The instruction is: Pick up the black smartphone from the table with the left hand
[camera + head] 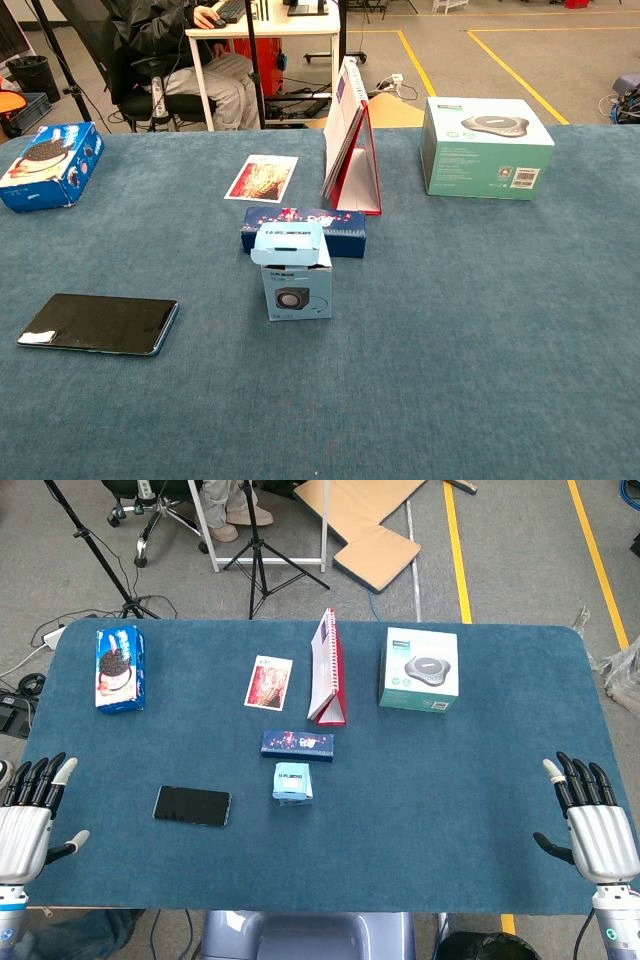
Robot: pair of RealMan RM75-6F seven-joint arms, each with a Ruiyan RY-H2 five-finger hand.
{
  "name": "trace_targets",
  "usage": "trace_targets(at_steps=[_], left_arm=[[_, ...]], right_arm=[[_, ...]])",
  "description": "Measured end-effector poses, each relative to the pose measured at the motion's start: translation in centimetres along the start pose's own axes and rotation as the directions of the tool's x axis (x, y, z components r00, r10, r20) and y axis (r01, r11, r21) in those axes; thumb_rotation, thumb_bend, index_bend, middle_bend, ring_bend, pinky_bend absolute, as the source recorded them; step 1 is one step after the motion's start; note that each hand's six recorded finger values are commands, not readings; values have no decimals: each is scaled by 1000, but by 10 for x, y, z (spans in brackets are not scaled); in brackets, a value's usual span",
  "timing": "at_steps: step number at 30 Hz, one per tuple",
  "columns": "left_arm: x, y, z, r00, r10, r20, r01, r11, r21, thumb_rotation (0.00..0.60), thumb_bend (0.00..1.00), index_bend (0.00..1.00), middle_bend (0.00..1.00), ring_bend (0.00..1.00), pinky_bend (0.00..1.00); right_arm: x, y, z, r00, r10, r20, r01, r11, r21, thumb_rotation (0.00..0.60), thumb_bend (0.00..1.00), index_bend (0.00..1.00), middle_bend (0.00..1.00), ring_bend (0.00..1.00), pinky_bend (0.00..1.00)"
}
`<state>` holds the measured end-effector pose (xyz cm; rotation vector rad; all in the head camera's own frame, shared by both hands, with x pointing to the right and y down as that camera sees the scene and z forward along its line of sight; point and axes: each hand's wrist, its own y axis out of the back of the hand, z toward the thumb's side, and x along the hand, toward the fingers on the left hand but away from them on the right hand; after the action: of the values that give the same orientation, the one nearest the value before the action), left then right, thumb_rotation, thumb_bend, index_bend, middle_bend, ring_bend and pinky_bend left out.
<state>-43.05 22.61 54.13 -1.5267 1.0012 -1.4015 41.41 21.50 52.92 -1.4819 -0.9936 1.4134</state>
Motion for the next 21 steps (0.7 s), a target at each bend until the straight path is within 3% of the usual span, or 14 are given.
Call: trace_targets(at_steps=[10,16,21], left_arm=[[4,-11,6,999,-39,18,39,999,8,600,0,0,0,0,0],[19,-35,28,992,-111,68,107,993,53,600,6,0,0,0,0],[37,-72,62,970,-214,118,201,973,111,600,64,37,65,0,0]], right_arm=[[1,4,-2,1000,-10,10,10,1000,-15,600,0,18,0,0,0],[0,4,-4,1000,-6,17,6,1000,-22,600,0,18,0,0,0],[-2,2,-6,1000,3,20,-3,1000,-23,600,0,18,0,0,0]])
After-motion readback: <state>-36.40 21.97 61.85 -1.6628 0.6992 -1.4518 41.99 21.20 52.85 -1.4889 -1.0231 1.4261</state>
